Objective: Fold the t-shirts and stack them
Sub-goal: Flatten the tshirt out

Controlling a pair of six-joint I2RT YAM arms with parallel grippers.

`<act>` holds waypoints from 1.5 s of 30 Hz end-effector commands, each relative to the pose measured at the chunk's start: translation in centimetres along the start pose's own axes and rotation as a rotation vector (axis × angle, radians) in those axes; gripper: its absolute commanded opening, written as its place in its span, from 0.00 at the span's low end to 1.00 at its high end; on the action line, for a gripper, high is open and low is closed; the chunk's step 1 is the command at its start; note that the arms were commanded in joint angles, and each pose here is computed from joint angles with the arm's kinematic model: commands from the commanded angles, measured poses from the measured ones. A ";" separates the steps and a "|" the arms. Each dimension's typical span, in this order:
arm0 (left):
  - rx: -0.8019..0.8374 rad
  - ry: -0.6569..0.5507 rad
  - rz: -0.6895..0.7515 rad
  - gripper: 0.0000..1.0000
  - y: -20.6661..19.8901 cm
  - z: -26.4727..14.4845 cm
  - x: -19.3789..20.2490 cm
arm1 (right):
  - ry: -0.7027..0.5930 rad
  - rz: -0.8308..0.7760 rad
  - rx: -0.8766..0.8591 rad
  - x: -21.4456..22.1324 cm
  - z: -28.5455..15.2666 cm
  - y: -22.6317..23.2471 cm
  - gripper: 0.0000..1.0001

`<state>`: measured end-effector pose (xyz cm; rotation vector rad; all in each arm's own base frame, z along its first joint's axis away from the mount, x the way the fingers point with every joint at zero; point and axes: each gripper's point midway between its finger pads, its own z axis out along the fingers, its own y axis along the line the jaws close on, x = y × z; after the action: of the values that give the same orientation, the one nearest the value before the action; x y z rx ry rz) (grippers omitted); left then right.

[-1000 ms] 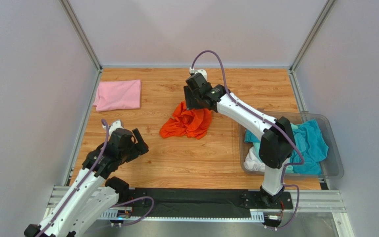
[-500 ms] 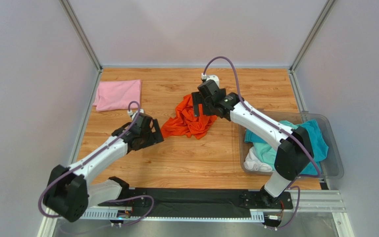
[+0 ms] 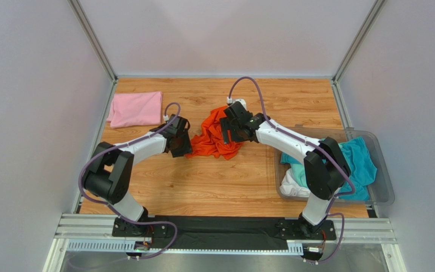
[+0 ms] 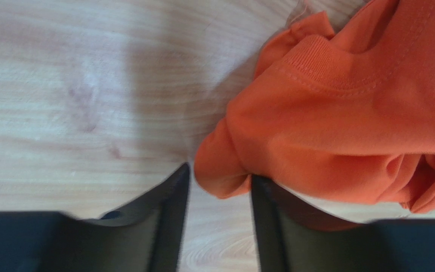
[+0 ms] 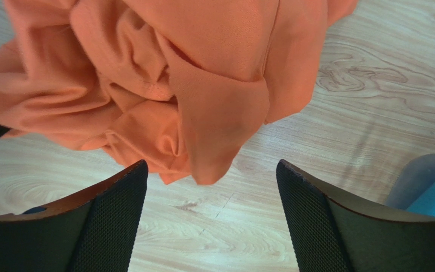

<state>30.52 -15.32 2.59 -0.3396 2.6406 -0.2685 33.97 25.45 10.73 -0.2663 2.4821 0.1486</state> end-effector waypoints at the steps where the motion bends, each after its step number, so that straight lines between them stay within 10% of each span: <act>1: 0.070 -0.030 0.019 0.46 -2.0 0.5 -2.0 | -0.039 0.014 0.018 -1.5 1.2 0.1 0.81; 7: 0.045 -0.028 0.025 0.00 -1.7 1.7 -3.3 | -0.070 0.022 0.056 -2.1 2.3 -0.5 0.45; 13: 0.046 -0.141 0.026 0.00 -0.9 -2.8 -5.4 | -0.144 0.036 0.083 -4.4 -0.6 -1.6 0.06; 23: 0.201 -0.520 -0.039 0.00 -0.1 -20.3 -8.6 | -0.363 0.070 -0.103 -6.7 -14.4 -2.6 0.01; 37: 0.776 -1.037 -0.022 0.00 1.1 -50.8 -4.2 | -0.724 -0.030 -0.834 -5.8 -42.8 0.6 0.00; 45: 0.979 -1.098 0.093 0.00 0.8 -58.6 -0.4 | -0.829 -0.112 -1.065 -4.8 -52.2 1.1 0.00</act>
<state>3.88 -5.52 54.28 -0.0690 1.1893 -0.9221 9.36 17.81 53.88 -0.5271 1.4070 1.1495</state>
